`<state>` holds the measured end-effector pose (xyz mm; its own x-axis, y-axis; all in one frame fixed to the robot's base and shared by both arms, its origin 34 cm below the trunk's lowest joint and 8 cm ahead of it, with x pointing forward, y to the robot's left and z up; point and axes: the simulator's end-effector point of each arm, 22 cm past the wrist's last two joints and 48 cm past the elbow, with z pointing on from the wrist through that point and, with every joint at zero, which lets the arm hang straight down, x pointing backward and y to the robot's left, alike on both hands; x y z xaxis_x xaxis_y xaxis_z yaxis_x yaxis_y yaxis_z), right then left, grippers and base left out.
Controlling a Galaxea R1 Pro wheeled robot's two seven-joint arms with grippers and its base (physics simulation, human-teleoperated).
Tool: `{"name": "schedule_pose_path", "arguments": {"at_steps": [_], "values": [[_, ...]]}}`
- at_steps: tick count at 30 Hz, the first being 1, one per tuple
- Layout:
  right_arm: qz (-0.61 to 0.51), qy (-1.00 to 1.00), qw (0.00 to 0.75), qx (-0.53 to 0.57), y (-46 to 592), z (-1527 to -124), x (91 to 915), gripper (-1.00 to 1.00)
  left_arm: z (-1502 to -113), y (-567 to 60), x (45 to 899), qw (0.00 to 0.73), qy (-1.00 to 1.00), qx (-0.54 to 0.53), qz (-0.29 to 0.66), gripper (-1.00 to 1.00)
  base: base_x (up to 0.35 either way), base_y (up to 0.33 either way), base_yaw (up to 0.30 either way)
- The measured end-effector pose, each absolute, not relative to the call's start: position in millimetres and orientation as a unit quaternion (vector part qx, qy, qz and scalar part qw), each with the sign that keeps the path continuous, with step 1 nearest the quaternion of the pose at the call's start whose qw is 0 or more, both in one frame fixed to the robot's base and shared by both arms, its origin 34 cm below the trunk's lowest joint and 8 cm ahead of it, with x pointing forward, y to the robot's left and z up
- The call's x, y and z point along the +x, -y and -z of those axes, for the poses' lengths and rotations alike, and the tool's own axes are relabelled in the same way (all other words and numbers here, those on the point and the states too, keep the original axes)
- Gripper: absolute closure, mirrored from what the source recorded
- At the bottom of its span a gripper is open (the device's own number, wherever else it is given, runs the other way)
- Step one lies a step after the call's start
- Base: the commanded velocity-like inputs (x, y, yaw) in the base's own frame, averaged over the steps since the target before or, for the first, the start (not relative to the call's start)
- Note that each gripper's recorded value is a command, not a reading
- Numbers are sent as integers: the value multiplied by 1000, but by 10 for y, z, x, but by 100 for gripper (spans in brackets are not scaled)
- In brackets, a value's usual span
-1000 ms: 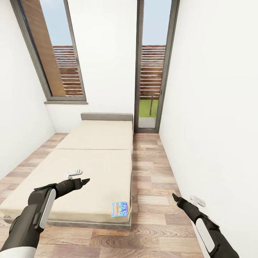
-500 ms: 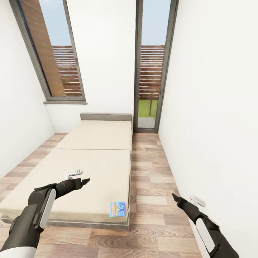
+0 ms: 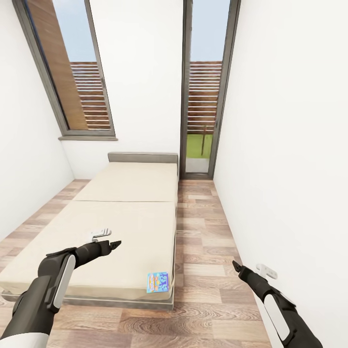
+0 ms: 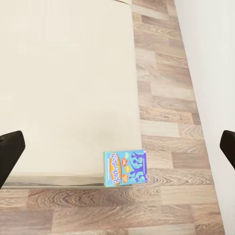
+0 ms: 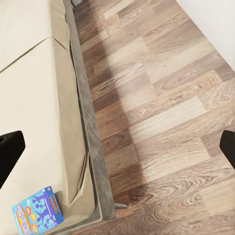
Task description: Put all the toys in the child's room - the three board games (two on the bed and one on the table), the two jigsaw puzzles on the table, and the tennis ball on the table - inside the toy box on the table in the child's room.
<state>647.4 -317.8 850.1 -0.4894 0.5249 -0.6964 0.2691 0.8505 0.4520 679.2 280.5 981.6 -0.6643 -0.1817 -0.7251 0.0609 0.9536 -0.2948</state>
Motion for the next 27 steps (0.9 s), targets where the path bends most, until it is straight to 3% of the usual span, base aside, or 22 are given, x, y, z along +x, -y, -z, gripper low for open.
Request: {"name": "schedule_pose_path", "arguments": {"at_steps": [13, 27], "values": [[-143, -851, 448, 233, 3178, -8501, 6473, -100, -9700, -2661, 6752, 393, -906, -31, 158, -100, 0, 0, 0], [-178, -841, 475, 190, 2904, -8825, 6658, -100, -8572, -2078, 6313, 238, -945, -62, 218, -100, 0, 0, 0]]}}
